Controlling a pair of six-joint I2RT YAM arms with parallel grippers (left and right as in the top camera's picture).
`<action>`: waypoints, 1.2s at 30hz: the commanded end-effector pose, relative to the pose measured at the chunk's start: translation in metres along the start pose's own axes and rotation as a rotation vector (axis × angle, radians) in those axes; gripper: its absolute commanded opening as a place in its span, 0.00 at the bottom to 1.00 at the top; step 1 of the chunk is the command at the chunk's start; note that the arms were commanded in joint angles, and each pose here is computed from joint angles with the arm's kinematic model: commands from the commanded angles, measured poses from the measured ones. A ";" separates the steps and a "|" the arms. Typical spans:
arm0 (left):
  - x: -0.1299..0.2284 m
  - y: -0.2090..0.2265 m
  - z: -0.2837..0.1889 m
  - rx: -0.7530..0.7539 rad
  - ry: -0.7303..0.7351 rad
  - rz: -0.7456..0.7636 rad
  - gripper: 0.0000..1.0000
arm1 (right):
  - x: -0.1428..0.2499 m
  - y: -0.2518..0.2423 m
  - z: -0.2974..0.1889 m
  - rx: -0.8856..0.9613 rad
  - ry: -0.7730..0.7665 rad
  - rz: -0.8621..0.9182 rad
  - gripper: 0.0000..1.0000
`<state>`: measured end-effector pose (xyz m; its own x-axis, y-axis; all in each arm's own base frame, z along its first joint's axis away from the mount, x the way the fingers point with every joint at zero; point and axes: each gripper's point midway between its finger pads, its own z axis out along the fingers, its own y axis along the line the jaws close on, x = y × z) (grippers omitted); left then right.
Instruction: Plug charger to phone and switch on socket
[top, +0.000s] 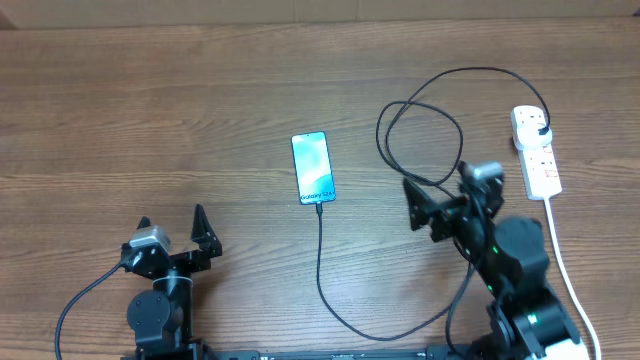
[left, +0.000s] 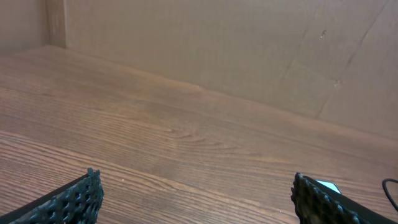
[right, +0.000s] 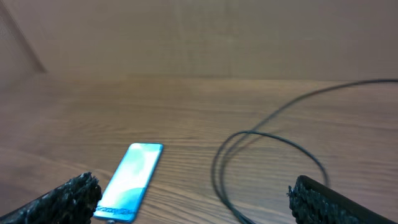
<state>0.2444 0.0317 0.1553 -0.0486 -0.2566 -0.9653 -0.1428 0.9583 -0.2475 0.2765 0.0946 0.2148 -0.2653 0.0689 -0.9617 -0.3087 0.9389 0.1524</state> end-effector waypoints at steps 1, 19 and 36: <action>-0.001 0.001 0.000 -0.002 -0.006 0.025 1.00 | 0.004 -0.007 -0.013 -0.020 -0.052 0.007 1.00; -0.001 0.001 0.000 -0.002 -0.007 0.025 1.00 | 0.021 -0.020 -0.045 0.010 -0.278 -0.116 1.00; -0.001 0.001 0.000 -0.002 -0.007 0.025 1.00 | 0.048 -0.031 -0.037 0.043 -0.226 -0.039 1.00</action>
<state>0.2444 0.0316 0.1553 -0.0487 -0.2566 -0.9653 -0.1425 0.9583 -0.2476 0.2382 0.0599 0.1748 -0.0429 0.0907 -0.9950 -0.2949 0.9503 0.0993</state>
